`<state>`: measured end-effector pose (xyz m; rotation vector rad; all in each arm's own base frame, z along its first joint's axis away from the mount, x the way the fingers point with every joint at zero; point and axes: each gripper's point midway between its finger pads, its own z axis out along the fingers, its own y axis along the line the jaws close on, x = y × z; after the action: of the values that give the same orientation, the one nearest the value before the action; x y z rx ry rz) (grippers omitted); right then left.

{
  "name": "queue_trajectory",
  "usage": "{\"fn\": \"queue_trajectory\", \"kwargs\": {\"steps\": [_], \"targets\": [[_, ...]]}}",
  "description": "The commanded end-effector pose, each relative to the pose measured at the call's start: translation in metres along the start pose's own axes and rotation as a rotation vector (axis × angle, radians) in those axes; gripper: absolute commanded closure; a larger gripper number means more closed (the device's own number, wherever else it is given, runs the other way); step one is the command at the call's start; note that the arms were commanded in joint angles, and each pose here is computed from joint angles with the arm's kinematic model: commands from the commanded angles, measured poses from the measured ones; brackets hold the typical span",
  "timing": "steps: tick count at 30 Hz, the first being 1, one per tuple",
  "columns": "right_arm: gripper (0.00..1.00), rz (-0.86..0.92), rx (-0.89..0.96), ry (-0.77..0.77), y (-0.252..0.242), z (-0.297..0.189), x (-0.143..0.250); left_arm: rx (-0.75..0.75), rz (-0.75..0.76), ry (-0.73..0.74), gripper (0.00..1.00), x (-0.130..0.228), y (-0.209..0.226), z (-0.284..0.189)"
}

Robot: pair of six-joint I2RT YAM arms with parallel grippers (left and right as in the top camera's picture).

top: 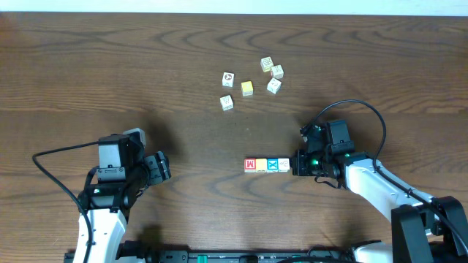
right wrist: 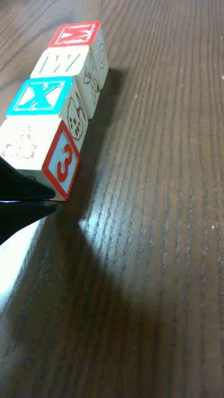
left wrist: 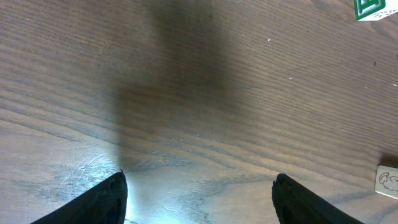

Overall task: Lift 4 blocks
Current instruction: 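Lower the left gripper to the M end of the row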

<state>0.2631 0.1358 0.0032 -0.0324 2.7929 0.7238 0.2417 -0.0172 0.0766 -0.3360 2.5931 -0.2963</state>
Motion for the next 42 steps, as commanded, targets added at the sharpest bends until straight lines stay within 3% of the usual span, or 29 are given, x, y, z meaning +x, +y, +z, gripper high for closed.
{"fn": "queue_trajectory", "kwargs": {"steps": [1,15,18,20,21,24,35,42], "targets": [[0.99,0.002,-0.03,0.009,0.01,0.002,0.001,-0.001,-0.008,-0.003,0.25,0.0,0.0,0.0],[0.99,-0.009,-0.013,0.005,0.014,0.006,0.002,-0.001,-0.008,-0.001,0.25,0.0,0.0,0.001],[0.99,-0.006,-0.013,0.005,0.014,0.006,0.002,0.011,-0.006,0.001,0.52,0.0,-0.002,0.001],[0.99,-0.005,-0.012,0.009,0.014,0.006,0.003,0.031,-0.004,0.006,0.64,0.001,-0.005,0.0],[0.99,-0.004,-0.011,0.015,0.014,0.006,0.005,0.055,-0.003,0.007,0.78,0.001,-0.01,0.0],[0.99,-0.002,-0.009,0.022,0.014,0.006,0.006,0.1,-0.001,0.008,0.92,-0.001,-0.017,0.003],[0.99,0.005,-0.011,0.042,0.014,0.006,0.011,0.215,0.037,0.136,0.93,0.01,-0.045,0.047],[0.99,0.014,-0.01,0.063,0.013,0.006,0.016,0.288,0.1,0.136,0.92,0.015,-0.084,0.061]]}}
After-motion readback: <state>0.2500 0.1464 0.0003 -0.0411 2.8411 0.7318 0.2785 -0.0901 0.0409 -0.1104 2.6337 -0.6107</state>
